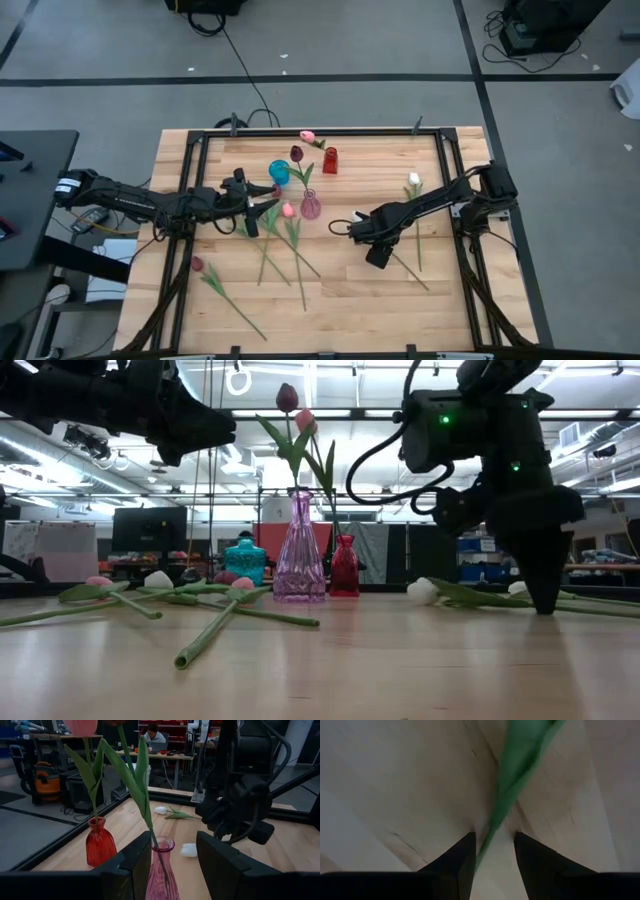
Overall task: Sort flowers into vase by color
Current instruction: Put the center white flower into the blue vase
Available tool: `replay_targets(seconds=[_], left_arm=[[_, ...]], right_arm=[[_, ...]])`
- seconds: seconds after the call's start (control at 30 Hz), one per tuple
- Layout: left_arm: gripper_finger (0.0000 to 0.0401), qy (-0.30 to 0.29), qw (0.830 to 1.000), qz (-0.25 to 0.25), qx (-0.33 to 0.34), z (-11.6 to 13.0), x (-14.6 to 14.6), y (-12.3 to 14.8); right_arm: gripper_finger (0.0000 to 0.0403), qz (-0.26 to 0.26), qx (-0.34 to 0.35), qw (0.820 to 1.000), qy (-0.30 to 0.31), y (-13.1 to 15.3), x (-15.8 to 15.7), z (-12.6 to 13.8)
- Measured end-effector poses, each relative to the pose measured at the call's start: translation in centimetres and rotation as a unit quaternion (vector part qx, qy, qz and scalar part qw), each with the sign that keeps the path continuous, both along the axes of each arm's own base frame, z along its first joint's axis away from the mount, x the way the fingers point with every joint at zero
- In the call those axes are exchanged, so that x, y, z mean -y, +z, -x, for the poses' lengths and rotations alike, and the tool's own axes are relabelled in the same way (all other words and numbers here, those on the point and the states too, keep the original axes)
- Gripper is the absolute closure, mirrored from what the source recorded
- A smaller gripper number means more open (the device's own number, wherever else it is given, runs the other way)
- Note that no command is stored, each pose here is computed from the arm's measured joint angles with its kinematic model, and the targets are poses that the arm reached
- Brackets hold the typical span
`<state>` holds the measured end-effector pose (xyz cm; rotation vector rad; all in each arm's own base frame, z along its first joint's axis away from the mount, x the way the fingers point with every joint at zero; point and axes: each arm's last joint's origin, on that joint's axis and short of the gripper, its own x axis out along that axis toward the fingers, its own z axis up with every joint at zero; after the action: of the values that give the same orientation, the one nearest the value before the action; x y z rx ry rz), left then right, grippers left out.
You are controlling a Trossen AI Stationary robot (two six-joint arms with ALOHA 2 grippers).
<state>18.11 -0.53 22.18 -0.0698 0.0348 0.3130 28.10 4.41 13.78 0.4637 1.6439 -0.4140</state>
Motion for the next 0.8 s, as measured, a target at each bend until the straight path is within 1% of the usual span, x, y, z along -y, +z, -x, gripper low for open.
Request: replay_targets(seconds=[0.1,0.2,0.23,0.27,0.4,0.53,0.7,0.8], left_arm=[[0.0238,0.000,1.000,0.000,0.000,0.0,0.0,0.0],[0.0238,0.000,1.000,0.000,0.004,0.0,0.0,0.1],[0.0238,-0.002,1.000,0.001,0.005,0.0,0.0,0.1],[0.0238,-0.009,1.000,0.002,0.005,0.0,0.1,0.1],[0.0238,-0.046,0.999,0.004,0.003,-0.1,0.3,0.0],[0.0238,-0.050,0.999,0.004,0.001,-0.1,0.3,0.0],[0.0238,-0.050,0.999,0.004,0.002,-0.1,0.3,0.0],[0.0238,-0.048,0.999,0.006,-0.001,-0.1,0.3,0.0]], right_arm=[[0.0299,-0.003,0.003,1.000,0.004,0.0,0.2,0.0],[0.0363,-0.005,0.003,1.000,0.004,0.0,0.3,-0.1],[0.0381,-0.004,0.003,1.000,0.006,-0.1,0.3,-0.1],[0.0389,-0.001,0.004,1.000,0.011,-0.1,0.3,-0.1],[0.0387,0.004,0.006,1.000,0.020,0.0,0.6,0.0],[0.0397,0.022,0.033,0.999,0.038,1.1,0.9,0.0],[0.0397,0.025,0.115,0.991,0.057,3.7,1.5,0.1],[0.0398,-0.002,0.175,0.982,0.075,5.0,1.7,0.7]])
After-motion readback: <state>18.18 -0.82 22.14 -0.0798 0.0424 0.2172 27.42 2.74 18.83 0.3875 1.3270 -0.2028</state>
